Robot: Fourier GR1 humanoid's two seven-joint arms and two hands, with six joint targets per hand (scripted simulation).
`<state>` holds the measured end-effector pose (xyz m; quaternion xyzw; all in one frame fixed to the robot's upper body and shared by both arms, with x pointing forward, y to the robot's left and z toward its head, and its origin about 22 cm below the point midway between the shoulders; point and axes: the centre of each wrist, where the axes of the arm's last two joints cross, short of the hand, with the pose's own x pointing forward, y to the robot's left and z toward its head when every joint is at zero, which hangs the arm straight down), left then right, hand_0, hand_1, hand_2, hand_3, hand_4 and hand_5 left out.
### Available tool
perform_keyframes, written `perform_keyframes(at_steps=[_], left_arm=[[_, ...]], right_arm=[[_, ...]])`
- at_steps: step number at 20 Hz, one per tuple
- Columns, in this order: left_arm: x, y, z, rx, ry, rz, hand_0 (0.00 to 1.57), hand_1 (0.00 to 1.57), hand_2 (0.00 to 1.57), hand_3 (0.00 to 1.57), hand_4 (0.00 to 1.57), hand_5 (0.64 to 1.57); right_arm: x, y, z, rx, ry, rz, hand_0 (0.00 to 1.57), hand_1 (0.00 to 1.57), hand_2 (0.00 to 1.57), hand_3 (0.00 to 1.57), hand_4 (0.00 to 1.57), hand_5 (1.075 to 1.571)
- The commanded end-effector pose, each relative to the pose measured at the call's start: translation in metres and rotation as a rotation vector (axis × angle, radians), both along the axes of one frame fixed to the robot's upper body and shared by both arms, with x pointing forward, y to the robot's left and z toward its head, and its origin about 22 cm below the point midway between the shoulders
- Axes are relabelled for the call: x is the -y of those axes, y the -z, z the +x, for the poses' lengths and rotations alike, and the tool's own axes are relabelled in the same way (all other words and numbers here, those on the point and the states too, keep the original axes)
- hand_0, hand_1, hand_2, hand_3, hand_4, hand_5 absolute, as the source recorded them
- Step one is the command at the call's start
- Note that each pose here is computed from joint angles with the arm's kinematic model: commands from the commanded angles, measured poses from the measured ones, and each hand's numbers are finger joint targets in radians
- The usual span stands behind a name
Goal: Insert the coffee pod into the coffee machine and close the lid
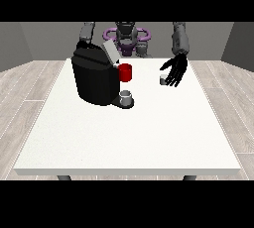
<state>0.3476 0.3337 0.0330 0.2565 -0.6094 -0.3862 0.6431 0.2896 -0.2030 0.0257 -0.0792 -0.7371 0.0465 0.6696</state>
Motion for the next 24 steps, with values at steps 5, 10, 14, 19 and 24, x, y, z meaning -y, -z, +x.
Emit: perform_keyframes(at_steps=[5,10,14,19,24], left_arm=[[0.009,0.014,0.008,0.105,0.046,0.197,1.04,1.04,1.11,0.91,0.46,1.571],[0.015,0.005,0.021,0.003,0.077,0.318,0.83,0.83,1.00,0.86,0.34,1.571],[0.006,0.026,0.006,-0.105,0.132,0.402,0.76,0.76,0.93,0.77,0.35,1.571],[0.024,0.018,0.027,-0.068,0.128,0.384,0.79,0.79,0.98,0.87,0.40,1.571],[0.028,0.038,0.018,-0.115,0.180,0.373,1.15,1.15,1.26,1.16,0.47,1.571]], right_arm=[[-0.015,0.008,0.002,0.021,-0.049,-0.042,0.00,0.00,0.00,0.00,0.00,1.571],[-0.011,-0.016,0.029,-0.009,-0.015,-0.028,0.00,0.00,0.00,0.00,0.00,1.571],[-0.002,0.022,0.013,-0.070,-0.018,0.000,0.00,0.00,0.00,0.00,0.00,1.571],[0.006,0.022,0.025,-0.074,-0.022,-0.013,0.00,0.00,0.00,0.00,0.00,1.571],[0.003,0.050,0.004,-0.182,0.015,0.012,0.00,0.00,0.00,0.00,0.00,1.571]])
